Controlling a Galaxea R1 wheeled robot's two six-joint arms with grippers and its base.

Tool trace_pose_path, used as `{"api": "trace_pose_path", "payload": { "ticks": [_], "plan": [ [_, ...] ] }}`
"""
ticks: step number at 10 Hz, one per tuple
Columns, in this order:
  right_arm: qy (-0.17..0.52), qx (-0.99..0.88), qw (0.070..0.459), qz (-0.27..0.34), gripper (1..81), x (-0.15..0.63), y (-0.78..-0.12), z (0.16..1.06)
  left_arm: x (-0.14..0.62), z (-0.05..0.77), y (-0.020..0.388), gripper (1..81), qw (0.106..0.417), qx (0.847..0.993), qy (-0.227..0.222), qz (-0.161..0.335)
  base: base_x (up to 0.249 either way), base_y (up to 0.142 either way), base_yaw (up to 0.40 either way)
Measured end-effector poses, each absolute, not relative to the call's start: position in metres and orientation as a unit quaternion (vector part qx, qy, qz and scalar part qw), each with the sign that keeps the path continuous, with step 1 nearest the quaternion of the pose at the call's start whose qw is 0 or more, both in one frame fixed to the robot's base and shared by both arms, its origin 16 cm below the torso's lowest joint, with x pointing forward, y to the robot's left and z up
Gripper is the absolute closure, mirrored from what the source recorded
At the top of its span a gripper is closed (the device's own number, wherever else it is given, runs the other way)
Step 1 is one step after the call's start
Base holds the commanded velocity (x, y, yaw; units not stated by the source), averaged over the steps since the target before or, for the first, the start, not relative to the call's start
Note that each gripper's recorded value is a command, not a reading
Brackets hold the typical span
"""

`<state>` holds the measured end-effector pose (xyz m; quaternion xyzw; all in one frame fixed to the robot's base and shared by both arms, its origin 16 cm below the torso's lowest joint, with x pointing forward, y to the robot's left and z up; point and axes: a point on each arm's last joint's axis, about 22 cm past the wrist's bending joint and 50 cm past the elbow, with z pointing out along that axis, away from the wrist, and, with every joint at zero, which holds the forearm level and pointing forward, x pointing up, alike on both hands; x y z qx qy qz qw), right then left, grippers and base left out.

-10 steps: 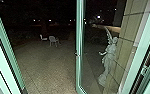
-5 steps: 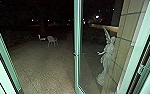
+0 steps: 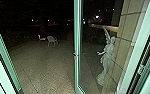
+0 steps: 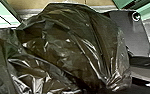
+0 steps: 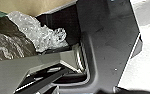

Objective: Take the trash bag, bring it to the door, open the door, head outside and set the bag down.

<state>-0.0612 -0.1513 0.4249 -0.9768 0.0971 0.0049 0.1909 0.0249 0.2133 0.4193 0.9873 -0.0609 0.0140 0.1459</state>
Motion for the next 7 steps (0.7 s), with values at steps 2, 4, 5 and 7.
{"api": "trace_pose_path", "payload": {
  "ticks": [2, 4, 5, 7],
  "plan": [
    [0.097, -0.977, 0.191, 0.006, 1.0, -0.064, -0.151, 0.425, 0.021, 0.419, 0.215, 81.1, 0.144, 0.988, -0.06, 0.012, 0.075, 0.0, 0.0],
    [0.096, -0.977, 0.192, 0.0, 1.0, -0.055, -0.151, 0.425, 0.032, 0.42, 0.215, 81.1, 0.144, 0.988, -0.061, 0.019, 0.075, 0.0, 0.0],
    [0.096, -0.977, 0.193, -0.001, 1.0, -0.055, -0.151, 0.425, 0.028, 0.419, 0.215, 81.1, 0.144, 0.988, -0.061, 0.017, 0.075, 0.0, 0.0],
    [0.096, -0.977, 0.19, 0.01, 1.0, -0.072, -0.151, 0.425, 0.016, 0.419, 0.216, 81.1, 0.144, 0.988, -0.06, 0.01, 0.077, 0.0, 0.0]
  ]
}}
